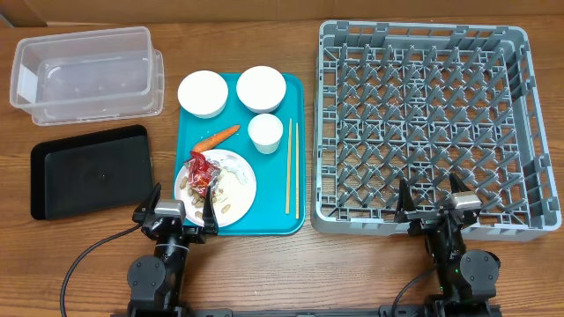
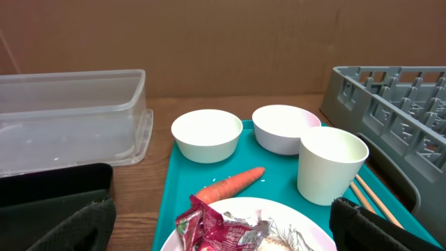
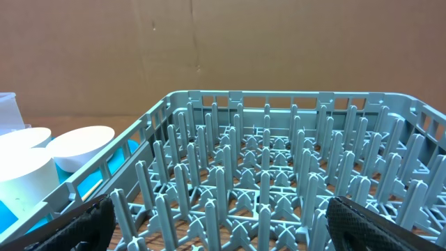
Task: Sort waste into correct bins and load items into the dishwasher
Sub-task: 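Move the left gripper down toward the red wrapper on the plate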
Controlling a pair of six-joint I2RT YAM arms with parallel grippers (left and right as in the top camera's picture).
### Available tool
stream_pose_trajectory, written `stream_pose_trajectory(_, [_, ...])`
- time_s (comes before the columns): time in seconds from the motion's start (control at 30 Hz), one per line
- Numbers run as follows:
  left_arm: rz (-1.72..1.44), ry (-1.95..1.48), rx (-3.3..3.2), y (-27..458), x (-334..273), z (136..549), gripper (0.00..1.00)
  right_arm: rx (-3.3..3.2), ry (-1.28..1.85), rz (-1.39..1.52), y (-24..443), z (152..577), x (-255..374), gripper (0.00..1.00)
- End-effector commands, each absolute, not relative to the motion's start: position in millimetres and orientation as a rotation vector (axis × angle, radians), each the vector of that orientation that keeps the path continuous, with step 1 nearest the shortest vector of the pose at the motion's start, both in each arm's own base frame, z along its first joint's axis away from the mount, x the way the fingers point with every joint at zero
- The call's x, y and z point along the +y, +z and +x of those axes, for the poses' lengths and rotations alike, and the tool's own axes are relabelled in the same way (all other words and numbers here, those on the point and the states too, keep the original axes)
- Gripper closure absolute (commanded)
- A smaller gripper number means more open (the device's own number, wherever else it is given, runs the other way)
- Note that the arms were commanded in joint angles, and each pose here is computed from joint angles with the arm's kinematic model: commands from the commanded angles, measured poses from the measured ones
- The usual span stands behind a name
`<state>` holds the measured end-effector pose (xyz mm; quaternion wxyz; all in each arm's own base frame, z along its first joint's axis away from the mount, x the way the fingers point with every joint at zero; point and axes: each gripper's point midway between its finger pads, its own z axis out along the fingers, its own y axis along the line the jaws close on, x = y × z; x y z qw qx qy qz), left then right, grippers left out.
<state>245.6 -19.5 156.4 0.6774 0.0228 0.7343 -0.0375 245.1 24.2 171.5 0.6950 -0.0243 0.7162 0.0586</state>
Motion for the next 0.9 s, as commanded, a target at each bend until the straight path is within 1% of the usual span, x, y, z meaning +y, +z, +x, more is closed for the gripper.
stream_pose_trajectory(0.0, [0.065, -0.075, 1.648, 156, -19, 246, 0.00, 1.591, 0.169, -0.013, 171, 245, 24, 0.00])
stream_pose_trajectory(0.13, [0.044, -0.075, 1.640, 158, -17, 246, 0.00, 1.589, 0.214, 0.034, 174, 245, 24, 0.00])
stream_pose_trajectory(0.27, [-0.046, -0.153, 1.641, 165, -16, 244, 0.00, 1.569, 0.214, 0.032, 193, 241, 23, 0.00])
stream_pose_trajectory(0.5, [-0.071, -0.132, 1.747, 194, -12, 234, 0.00, 1.669, 0.211, 0.039, 223, 239, 23, 0.00])
stream_pose_trajectory(0.67, [-0.046, -0.148, 1.891, 218, -18, 239, 0.00, 1.849, 0.206, 0.053, 246, 252, 24, 0.00])
stream_pose_trajectory(0.87, [-0.014, -0.154, 2.161, 223, -24, 257, 0.00, 2.136, 0.192, 0.076, 244, 271, 25, 0.00])
